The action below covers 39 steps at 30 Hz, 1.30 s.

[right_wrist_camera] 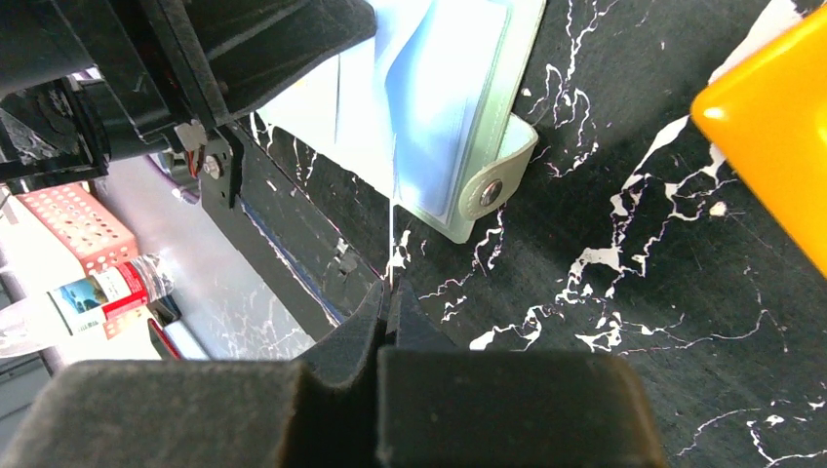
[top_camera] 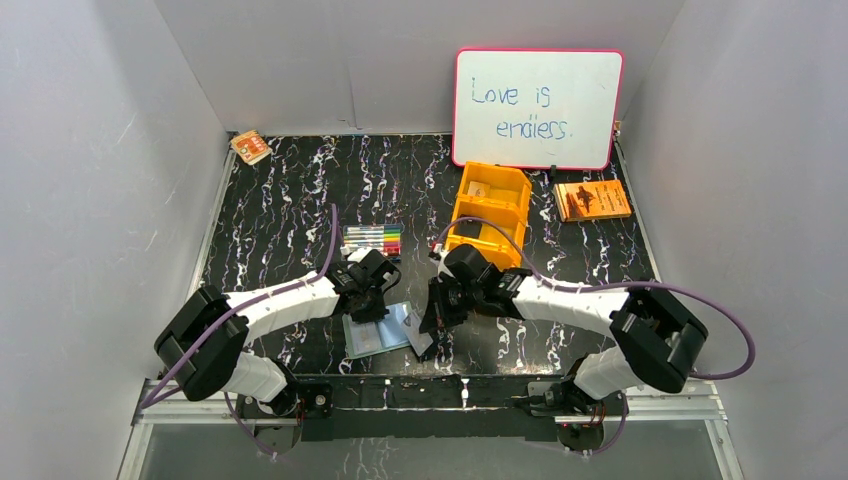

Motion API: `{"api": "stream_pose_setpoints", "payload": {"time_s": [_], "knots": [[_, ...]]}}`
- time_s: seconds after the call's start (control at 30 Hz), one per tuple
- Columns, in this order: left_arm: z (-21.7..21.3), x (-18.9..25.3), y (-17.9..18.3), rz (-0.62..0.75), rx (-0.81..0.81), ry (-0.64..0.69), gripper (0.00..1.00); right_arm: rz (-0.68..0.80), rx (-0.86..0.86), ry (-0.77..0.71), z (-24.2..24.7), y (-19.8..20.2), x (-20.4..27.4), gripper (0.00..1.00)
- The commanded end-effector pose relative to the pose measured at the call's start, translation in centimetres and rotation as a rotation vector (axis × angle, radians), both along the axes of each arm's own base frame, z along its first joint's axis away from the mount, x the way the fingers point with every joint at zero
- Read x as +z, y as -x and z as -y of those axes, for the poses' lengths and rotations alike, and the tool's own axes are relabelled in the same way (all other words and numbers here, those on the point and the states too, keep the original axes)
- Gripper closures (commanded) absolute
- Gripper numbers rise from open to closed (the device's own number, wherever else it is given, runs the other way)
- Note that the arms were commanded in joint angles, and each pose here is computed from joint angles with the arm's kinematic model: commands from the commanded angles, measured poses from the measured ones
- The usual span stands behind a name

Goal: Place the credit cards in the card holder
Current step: Turn over the card slot in the card holder.

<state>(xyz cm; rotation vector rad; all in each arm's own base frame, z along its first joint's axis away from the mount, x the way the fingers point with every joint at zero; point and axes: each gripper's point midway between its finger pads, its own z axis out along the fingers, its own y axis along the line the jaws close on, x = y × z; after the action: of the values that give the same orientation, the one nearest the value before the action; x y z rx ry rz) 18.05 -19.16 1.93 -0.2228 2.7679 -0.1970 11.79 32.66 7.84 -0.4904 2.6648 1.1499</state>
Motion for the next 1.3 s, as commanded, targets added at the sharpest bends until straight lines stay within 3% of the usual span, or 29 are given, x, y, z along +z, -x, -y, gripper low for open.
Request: {"api": "stream_pose_setpoints", "payload": {"time_s": [0.0, 0.3, 0.87, 1.27], "knots": [[-1.7, -0.6, 1.6, -0.049, -0.009, -0.060, 0.96, 0.032, 0.047, -0.059, -1.7, -0.3, 1.7, 1.00], [-1.6, -0.4, 1.5, -0.043, -0.010, -0.053, 0.95, 0.007, 0.098, -0.087, -2.5, 0.6, 1.6, 1.00], [-0.2, 4.7, 0.5, 0.028, -0.021, 0.031, 0.48, -0.011, 0.126, -0.130, -5.0, 0.8, 1.3, 1.00], [-1.2, 6.7, 0.8, 0.082, 0.038, 0.077, 0.34, -0.015, 0.170, -0.149, -6.9, 1.6, 1.3, 1.00]]}}
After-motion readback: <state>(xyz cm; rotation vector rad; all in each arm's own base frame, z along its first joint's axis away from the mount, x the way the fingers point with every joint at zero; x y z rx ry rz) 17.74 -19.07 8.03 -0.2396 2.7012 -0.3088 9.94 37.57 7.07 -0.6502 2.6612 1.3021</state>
